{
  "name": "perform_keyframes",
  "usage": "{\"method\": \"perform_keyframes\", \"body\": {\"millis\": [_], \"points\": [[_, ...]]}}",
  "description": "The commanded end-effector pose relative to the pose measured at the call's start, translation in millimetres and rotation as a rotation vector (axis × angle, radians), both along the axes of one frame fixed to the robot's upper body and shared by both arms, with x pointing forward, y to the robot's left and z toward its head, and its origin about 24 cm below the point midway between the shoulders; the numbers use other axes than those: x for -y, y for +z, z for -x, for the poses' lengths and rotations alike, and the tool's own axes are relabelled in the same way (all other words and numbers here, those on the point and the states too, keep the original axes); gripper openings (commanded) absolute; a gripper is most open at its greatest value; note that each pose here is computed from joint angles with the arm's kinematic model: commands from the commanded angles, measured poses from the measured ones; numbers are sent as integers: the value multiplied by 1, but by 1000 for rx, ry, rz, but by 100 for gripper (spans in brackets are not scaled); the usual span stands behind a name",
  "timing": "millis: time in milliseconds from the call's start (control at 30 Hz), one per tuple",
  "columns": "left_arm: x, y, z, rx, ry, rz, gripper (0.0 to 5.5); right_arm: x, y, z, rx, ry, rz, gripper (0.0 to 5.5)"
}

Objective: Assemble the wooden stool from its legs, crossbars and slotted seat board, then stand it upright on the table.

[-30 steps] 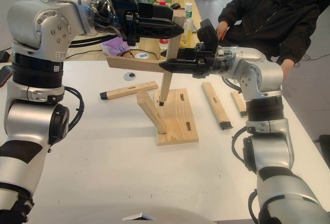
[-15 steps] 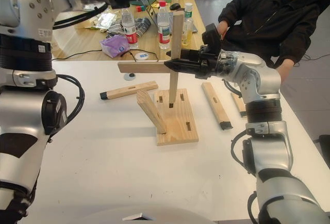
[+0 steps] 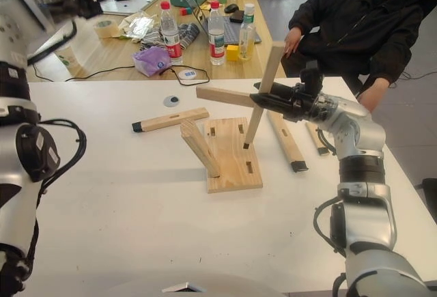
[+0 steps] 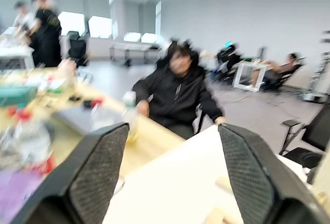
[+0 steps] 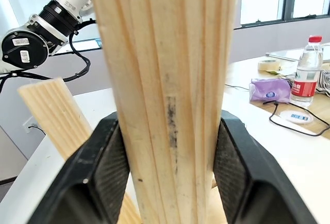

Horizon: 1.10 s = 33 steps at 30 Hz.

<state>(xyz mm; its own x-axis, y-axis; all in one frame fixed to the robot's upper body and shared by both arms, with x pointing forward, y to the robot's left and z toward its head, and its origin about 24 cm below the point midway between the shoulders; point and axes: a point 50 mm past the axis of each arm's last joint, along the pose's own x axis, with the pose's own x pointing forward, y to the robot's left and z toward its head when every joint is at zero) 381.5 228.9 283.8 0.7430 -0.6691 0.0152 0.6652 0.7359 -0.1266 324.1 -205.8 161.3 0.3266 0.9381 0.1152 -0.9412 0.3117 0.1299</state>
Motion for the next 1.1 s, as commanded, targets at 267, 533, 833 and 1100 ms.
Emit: {"method": "perform_keyframes", "body": {"millis": [267,533,833,1100], "points": [[-44,-56,6,-178,129,-48,316,-8,-18,18,-44,23,-25,209],[-50,-61,8,-198,134,-62,316,-9,-27,23,-68,32,-19,209],[-44,-59,6,-199,92,-91,316,-7,-40,26,-80,7,14,209],[-44,-75,11,-232,57,-175,316,-4,-42,25,-80,-30,7,209]]}}
